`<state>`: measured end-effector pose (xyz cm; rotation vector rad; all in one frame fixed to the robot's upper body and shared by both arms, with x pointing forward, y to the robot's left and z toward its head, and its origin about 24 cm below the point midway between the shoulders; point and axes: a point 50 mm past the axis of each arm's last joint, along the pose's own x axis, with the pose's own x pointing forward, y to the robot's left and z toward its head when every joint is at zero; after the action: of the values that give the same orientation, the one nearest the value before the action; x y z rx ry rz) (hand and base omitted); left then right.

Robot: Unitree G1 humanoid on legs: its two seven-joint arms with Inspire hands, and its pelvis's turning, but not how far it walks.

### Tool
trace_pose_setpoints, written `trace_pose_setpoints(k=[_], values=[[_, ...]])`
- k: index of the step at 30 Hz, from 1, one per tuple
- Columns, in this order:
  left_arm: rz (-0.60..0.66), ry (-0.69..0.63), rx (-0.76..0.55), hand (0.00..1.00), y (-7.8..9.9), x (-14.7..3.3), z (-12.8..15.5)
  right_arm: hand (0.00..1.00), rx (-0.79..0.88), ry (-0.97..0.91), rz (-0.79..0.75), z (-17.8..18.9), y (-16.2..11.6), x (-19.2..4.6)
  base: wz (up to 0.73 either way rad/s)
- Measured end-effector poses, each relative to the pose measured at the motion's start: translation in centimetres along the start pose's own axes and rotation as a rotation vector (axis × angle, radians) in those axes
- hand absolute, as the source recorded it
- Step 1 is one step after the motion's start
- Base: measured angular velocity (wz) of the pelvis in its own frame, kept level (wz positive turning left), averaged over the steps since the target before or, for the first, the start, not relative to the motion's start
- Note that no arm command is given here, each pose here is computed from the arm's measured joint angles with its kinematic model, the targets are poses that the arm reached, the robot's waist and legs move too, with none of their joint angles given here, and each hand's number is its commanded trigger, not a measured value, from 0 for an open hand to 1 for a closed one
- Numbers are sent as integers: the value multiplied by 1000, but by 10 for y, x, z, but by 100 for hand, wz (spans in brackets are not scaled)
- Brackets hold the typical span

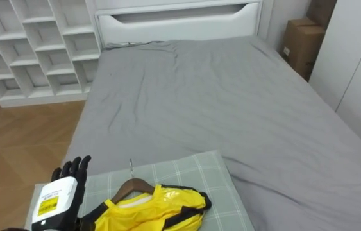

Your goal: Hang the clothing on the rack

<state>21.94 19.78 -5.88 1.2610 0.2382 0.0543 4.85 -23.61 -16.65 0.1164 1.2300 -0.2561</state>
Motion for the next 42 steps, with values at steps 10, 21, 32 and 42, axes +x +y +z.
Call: trace_pose_setpoints(k=[10,21,32,42], values=[[-64,68,3,0,-11,4,-12,0,53,10,-10,-6,-4,-2,-3],[-109,142,-60,0,-9,20,-20,0,39,14,-9,-6,-4,-2,-6],[-17,146,-24,0,29,56,-28,0,-51,2,-37,10,-13,0,-4],[-6,132,-52,0,39,73,-18,0,-115,-101,-12,63,7,9,1]])
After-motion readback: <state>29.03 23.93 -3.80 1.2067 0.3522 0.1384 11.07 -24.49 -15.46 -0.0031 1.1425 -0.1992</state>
